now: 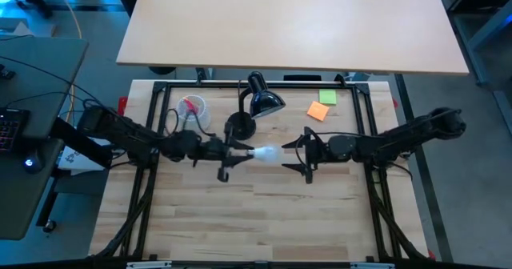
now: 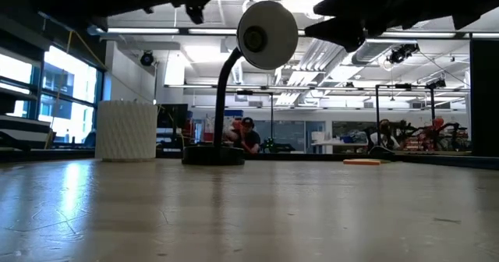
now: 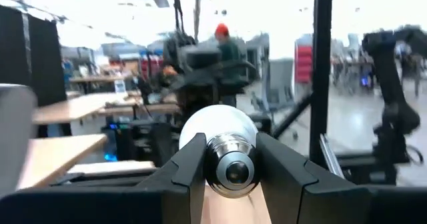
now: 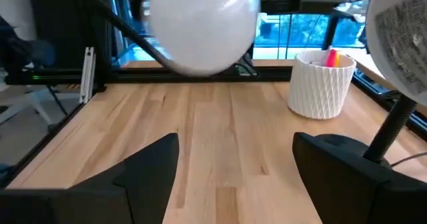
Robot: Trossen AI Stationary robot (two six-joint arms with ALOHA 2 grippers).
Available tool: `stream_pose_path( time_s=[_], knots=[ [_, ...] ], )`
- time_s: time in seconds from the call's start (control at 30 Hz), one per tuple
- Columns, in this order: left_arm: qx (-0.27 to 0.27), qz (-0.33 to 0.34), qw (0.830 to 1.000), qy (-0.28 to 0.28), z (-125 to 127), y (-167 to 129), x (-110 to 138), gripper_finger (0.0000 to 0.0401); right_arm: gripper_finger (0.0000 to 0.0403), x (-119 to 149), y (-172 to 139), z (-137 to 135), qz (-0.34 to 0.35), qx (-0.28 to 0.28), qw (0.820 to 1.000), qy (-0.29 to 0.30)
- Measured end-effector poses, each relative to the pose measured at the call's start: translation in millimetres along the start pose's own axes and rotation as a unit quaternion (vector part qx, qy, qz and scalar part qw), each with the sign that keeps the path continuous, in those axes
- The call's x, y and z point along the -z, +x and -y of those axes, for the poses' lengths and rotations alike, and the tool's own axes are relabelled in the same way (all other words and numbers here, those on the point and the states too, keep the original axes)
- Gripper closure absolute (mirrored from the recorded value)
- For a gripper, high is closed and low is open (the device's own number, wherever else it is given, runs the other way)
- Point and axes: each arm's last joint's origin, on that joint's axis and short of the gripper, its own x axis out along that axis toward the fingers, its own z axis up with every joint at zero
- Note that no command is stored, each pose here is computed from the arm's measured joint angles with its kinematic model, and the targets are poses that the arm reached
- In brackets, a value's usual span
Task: Screw lightbulb
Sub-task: Prepare the light bulb
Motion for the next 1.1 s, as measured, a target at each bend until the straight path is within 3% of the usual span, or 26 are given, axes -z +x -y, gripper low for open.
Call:
stream_pose_path(
  time_s=[0.3,0.37,0.67,0.87,1.1],
  knots=[
    [-0.003,0.083,0.996,-0.045,0,-34,20,0.0300,0.0112,-13,0,-41,0.089,0.035,0.993,-0.065],
    [-0.003,0.072,0.996,-0.055,0,-33,26,0.0300,0.0112,-17,7,-49,0.096,0.034,0.991,-0.089],
    [-0.003,0.077,0.995,-0.066,1,-20,28,0.0297,0.0112,-47,45,-70,0.077,0.018,0.971,-0.225],
    [-0.003,0.076,0.995,-0.066,1,-20,28,0.0299,0.0111,-83,49,-71,0.051,0.032,0.967,-0.249],
    [0.000,0.073,0.996,-0.057,1,-20,29,0.0295,0.0111,-110,53,-63,-0.034,0.030,0.958,-0.285]
  ],
)
